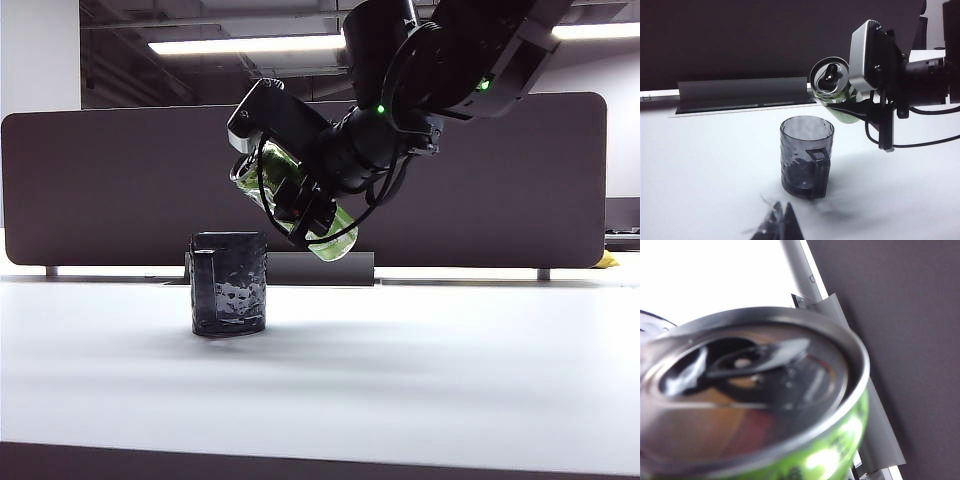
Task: Pick up the metal can, pour some water into the cup, then place the can back on the table.
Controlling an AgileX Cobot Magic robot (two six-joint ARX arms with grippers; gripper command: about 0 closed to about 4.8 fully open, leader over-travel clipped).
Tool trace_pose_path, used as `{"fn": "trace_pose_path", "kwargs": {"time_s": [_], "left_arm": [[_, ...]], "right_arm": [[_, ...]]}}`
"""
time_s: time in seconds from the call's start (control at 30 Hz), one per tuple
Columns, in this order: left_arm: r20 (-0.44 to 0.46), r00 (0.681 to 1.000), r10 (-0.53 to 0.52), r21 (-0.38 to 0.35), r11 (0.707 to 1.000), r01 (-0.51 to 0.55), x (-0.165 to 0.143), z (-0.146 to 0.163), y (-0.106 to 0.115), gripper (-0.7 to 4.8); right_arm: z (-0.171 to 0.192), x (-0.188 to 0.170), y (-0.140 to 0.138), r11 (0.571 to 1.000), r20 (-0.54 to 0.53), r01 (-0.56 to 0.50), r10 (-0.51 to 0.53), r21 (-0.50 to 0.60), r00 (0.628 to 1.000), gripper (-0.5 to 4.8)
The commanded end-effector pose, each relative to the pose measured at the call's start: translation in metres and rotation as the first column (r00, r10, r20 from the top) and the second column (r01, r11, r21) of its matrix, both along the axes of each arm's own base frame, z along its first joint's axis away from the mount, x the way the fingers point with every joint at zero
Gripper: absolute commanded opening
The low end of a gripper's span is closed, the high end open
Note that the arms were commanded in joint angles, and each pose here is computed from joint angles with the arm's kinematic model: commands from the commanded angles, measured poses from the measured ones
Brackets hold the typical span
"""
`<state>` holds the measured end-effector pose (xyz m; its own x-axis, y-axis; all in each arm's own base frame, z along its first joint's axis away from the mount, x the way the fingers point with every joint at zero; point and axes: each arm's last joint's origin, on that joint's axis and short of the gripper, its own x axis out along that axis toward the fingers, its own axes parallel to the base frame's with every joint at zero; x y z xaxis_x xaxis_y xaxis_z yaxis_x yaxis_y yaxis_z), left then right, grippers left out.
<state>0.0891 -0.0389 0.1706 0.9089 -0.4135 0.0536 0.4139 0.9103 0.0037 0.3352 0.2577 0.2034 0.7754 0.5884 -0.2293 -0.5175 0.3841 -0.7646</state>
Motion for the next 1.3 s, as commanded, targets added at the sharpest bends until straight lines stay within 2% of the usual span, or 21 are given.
{"fn": "trace_pose_path", "kwargs": {"time_s": [0.03, 0.37, 1.3], "left_arm": [[0.009, 1.0, 0.001, -0.007, 1.0, -0.001, 0.0, 0.0013, 0.0001, -0.05], [0.009, 1.0, 0.001, -0.007, 1.0, -0.001, 0.0, 0.0013, 0.0001, -0.05], [0.009, 1.0, 0.001, -0.007, 1.0, -0.001, 0.0, 0.0013, 0.0001, -0.05]], "right_arm": [[0.0167, 0.0019, 0.0025, 0.999, 0.08, -0.006, 0.002, 0.039, 0.997, 2.11], [0.024, 0.0096, 0.0118, 1.0, 0.102, 0.003, -0.003, 0.006, 0.995, 2.11], [0.0195, 0.0086, 0.0114, 0.992, 0.143, 0.027, -0.008, -0.126, 0.99, 2.11]]}}
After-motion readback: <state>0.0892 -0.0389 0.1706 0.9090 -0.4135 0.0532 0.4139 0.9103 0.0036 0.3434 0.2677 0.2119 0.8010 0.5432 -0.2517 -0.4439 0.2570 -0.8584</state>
